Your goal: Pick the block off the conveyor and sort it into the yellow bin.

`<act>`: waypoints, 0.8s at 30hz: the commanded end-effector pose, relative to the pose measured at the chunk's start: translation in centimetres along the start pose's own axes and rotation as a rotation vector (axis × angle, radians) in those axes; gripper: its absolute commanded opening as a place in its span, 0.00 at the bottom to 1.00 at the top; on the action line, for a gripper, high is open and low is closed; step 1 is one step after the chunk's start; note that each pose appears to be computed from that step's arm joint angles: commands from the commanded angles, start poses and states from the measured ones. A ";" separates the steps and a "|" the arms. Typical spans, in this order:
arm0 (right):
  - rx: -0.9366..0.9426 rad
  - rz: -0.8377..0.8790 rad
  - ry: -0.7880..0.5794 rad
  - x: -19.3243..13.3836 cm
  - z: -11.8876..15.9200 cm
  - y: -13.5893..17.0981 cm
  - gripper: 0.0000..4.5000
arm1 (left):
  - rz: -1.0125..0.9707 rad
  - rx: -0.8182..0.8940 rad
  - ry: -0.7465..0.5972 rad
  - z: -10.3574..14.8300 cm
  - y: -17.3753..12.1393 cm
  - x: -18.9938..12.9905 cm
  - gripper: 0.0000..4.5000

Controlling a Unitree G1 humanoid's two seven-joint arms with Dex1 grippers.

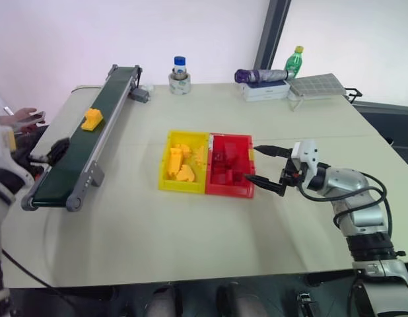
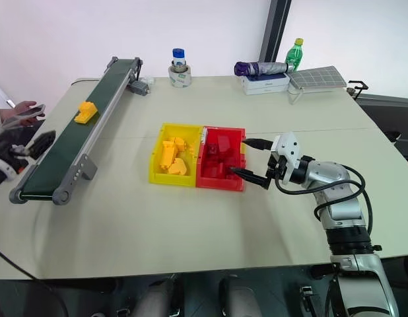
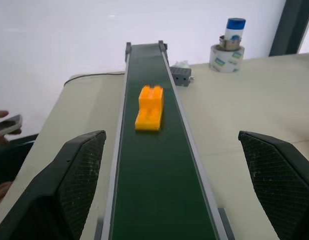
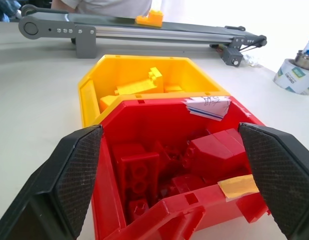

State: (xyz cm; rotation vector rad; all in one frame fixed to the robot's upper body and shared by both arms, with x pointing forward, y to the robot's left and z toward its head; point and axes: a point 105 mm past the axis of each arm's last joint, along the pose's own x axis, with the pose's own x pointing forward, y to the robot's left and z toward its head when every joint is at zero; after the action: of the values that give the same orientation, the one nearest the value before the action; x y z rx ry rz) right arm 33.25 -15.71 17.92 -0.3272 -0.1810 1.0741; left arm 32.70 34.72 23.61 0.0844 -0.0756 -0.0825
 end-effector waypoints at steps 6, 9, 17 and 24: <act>-0.033 -0.002 -0.026 0.1 0.8 0.3 1.00 | 0.002 -0.013 0.117 -0.2 1.7 5.0 0.99; -0.032 -0.009 -0.023 -0.1 0.8 0.4 1.00 | -0.006 -0.037 0.128 -0.1 1.7 6.3 0.99; -0.032 -0.020 -0.014 -0.6 0.8 0.5 1.00 | 0.007 -0.036 0.184 -1.5 1.9 7.6 0.99; -0.041 -0.030 -0.013 -0.8 1.0 0.3 1.00 | -0.037 -0.111 0.226 -2.9 1.4 7.3 0.70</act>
State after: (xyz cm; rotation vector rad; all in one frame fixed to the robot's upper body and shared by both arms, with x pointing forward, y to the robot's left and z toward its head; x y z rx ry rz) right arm 32.63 -16.01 16.94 -0.3204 -0.1520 1.0514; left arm 40.39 35.50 19.28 -0.0084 0.2217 -0.1116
